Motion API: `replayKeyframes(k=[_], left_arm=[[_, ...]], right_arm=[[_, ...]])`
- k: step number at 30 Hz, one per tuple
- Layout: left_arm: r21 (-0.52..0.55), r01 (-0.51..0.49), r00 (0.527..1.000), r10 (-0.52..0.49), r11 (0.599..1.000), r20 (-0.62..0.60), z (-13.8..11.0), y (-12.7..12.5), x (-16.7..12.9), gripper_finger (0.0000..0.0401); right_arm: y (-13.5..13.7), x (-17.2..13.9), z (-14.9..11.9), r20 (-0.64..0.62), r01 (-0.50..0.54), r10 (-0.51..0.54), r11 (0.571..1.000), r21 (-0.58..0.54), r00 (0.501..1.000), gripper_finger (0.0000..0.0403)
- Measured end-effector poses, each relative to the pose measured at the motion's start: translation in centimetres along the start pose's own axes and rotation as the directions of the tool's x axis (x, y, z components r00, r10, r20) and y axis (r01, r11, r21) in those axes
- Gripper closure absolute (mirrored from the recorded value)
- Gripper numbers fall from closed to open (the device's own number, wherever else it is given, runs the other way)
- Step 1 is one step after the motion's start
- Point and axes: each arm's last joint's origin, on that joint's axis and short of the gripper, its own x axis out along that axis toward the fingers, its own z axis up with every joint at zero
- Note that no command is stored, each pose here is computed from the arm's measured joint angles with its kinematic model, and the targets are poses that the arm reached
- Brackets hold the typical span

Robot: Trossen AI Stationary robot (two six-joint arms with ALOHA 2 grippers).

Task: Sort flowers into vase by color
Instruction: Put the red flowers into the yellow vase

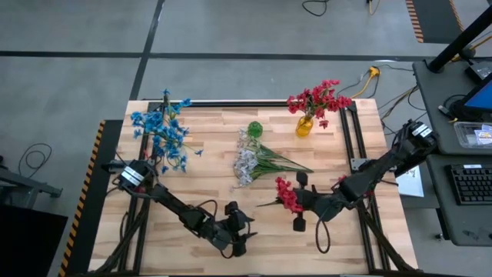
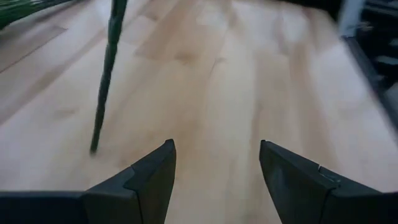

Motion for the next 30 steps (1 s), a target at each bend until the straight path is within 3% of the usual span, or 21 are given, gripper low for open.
replayKeyframes(k=[11,15,18,23,26,30], left_arm=[[-0.005,0.019,1.0,-0.019,1.0,0.002,1.6,-0.1,-0.9,0.0184],[-0.111,0.036,0.999,-0.033,0.993,0.026,3.2,-0.4,-1.6,0.0184],[-0.249,0.078,0.997,-0.069,0.965,0.044,5.0,-0.8,-2.3,0.0184],[-0.46,0.155,0.988,-0.146,0.874,0.055,8.1,-1.6,-3.3,0.0184],[-0.54,0.101,0.993,-0.116,0.835,0.007,9.4,-1.5,-3.4,0.0184],[-0.547,0.023,0.998,-0.055,0.837,-0.042,12.6,-1.8,-3.7,0.0184]], right_arm=[[-2.0,-4.0,4.6,-0.294,0.182,-0.162,0.982,0.043,0.942,0.038],[-2.8,-5.7,6.6,-0.364,0.24,-0.206,0.969,0.051,0.908,0.038],[-3.4,-6.8,7.6,-0.378,0.264,-0.216,0.961,0.079,0.9,0.038],[-3.9,-7.6,8.2,-0.363,0.266,-0.205,0.956,0.127,0.909,0.038],[-3.9,-7.6,8.1,-0.359,0.282,-0.216,0.949,0.142,0.908,0.038],[-3.8,-7.3,7.8,-0.359,0.303,-0.233,0.94,0.154,0.904,0.038]])
